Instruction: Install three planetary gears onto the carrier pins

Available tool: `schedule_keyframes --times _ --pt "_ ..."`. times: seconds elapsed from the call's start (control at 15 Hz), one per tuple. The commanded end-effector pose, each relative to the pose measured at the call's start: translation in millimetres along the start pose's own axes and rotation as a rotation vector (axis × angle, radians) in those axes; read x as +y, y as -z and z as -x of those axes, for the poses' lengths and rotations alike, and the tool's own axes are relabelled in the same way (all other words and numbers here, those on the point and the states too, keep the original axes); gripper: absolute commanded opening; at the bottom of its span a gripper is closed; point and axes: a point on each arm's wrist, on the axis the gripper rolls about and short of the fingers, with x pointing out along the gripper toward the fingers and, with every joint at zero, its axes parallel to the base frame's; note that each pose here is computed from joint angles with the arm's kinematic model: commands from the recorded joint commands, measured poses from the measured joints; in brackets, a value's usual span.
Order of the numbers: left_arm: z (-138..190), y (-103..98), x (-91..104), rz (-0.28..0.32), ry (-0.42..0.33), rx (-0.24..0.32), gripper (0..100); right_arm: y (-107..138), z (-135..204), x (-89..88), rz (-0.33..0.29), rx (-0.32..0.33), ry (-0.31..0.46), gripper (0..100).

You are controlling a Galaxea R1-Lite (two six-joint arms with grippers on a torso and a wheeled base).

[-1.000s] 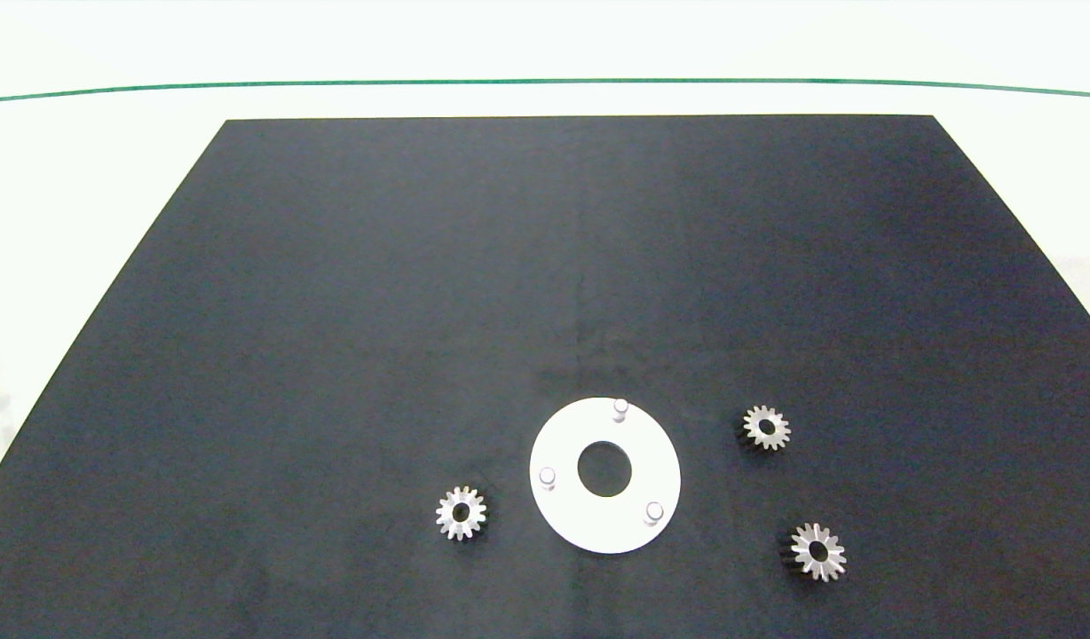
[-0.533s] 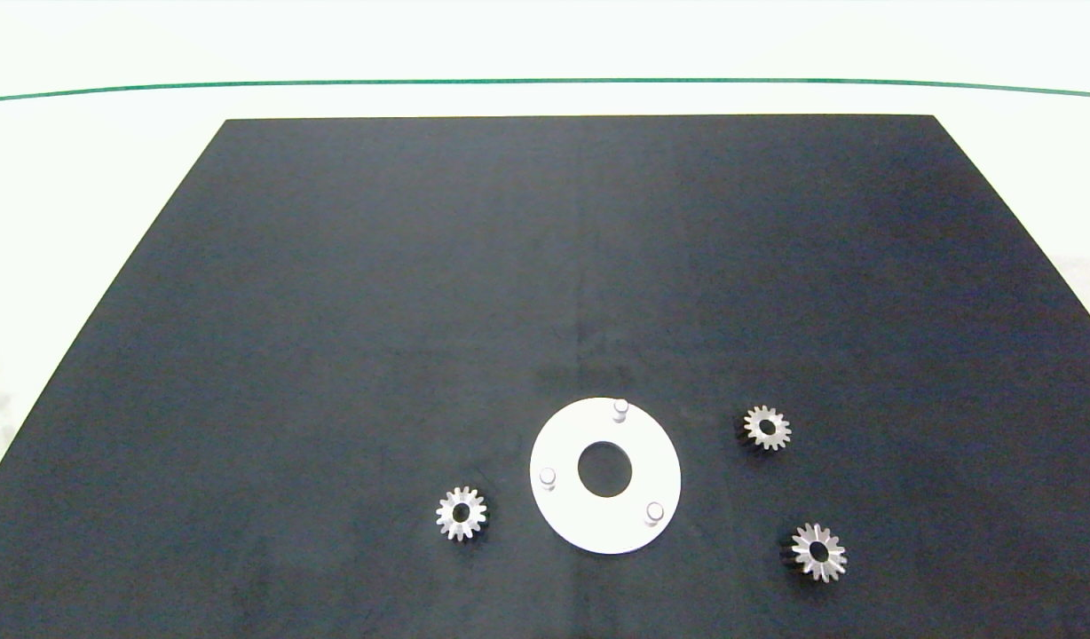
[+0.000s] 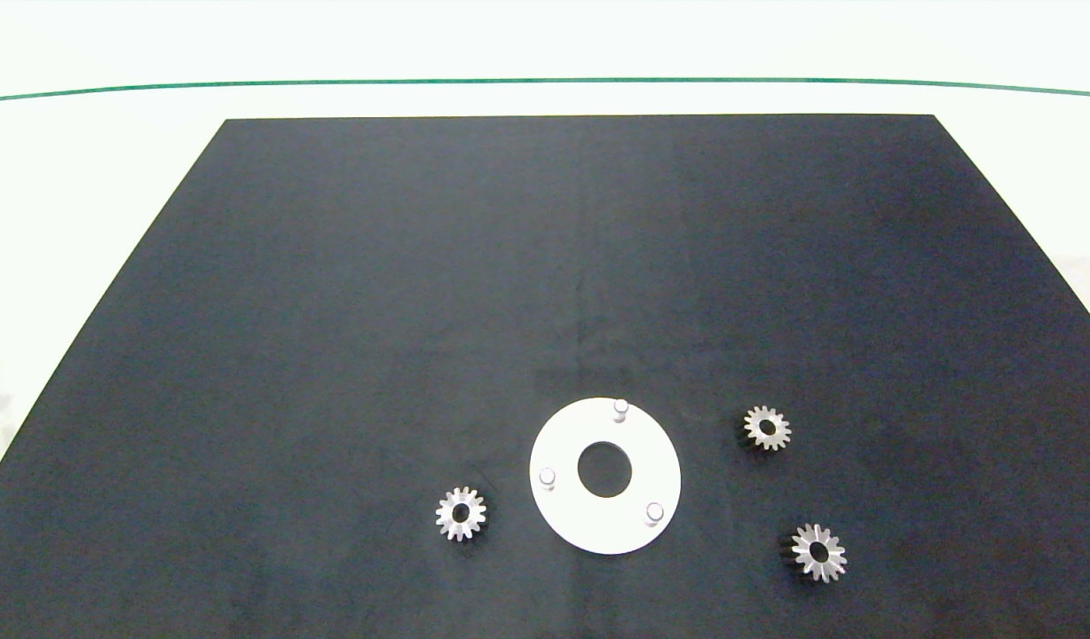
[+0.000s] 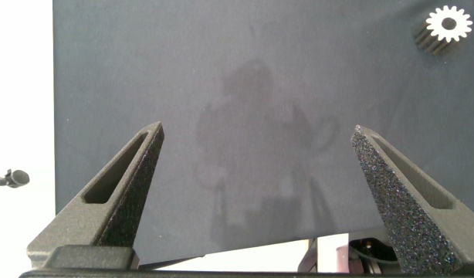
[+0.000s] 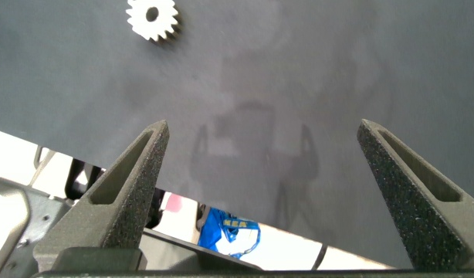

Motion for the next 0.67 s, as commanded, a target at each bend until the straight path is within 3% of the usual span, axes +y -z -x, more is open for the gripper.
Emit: schedule_keyframes --times 0.07,0.4,0.67 --pt "0.2 0.2 -0.1 -0.002 -0.001 0.0 100 -14.9 -15.5 1.2 0.041 0.066 -0.056 100" --pt "-1.2 5.0 -1.1 -0.001 0.0 0.013 100 -23.7 -39.6 7.7 0.131 0.159 -0.098 100" --pt "-1.0 5.1 -1.2 -0.001 -0.001 0.011 100 -35.7 -51.1 10.5 0.171 0.184 -0.107 100"
